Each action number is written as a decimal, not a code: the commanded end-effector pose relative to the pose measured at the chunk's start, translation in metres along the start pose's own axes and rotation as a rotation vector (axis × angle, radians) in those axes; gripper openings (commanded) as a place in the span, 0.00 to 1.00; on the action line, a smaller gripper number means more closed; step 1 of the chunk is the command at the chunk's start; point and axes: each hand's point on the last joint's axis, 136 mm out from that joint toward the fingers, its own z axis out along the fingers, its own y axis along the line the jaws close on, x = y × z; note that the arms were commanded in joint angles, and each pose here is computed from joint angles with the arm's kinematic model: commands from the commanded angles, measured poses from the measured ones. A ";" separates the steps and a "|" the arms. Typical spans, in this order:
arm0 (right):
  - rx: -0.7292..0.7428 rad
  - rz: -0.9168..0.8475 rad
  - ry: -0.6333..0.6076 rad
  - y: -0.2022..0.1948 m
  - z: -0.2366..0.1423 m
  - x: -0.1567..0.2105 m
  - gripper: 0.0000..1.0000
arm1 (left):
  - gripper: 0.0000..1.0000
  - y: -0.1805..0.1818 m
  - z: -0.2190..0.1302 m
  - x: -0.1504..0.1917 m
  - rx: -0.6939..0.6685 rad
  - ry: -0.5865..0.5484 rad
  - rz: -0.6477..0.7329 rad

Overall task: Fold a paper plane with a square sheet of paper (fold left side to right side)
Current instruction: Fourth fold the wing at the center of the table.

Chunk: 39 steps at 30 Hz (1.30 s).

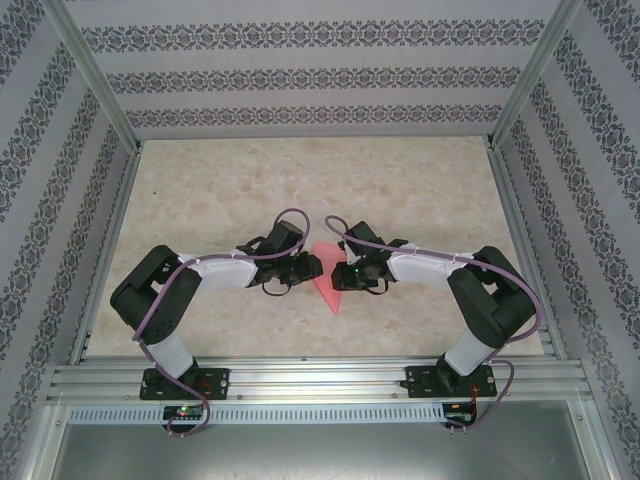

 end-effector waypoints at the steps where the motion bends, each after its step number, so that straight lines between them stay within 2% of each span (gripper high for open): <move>1: 0.024 -0.036 -0.080 -0.001 -0.019 -0.014 0.28 | 0.20 -0.022 0.000 -0.004 0.051 -0.019 0.023; 5: 0.085 -0.081 -0.162 -0.002 -0.042 -0.018 0.32 | 0.14 -0.024 -0.002 -0.004 0.053 -0.027 0.014; 10: 0.176 -0.174 -0.221 0.004 -0.053 -0.001 0.39 | 0.10 -0.018 -0.007 -0.007 0.042 -0.070 -0.042; 14: 0.227 -0.250 -0.242 0.015 -0.046 0.017 0.40 | 0.06 -0.021 -0.007 -0.008 0.080 -0.092 -0.097; 19: 0.298 -0.328 -0.252 0.020 -0.036 0.027 0.40 | 0.05 -0.027 -0.004 -0.006 0.082 -0.086 -0.093; 32: 0.301 -0.464 -0.280 0.038 -0.018 0.035 0.41 | 0.05 -0.033 -0.002 -0.004 0.073 -0.083 -0.092; 39: 0.320 -0.513 -0.264 0.034 -0.007 0.039 0.41 | 0.05 -0.033 -0.002 -0.006 0.068 -0.090 -0.096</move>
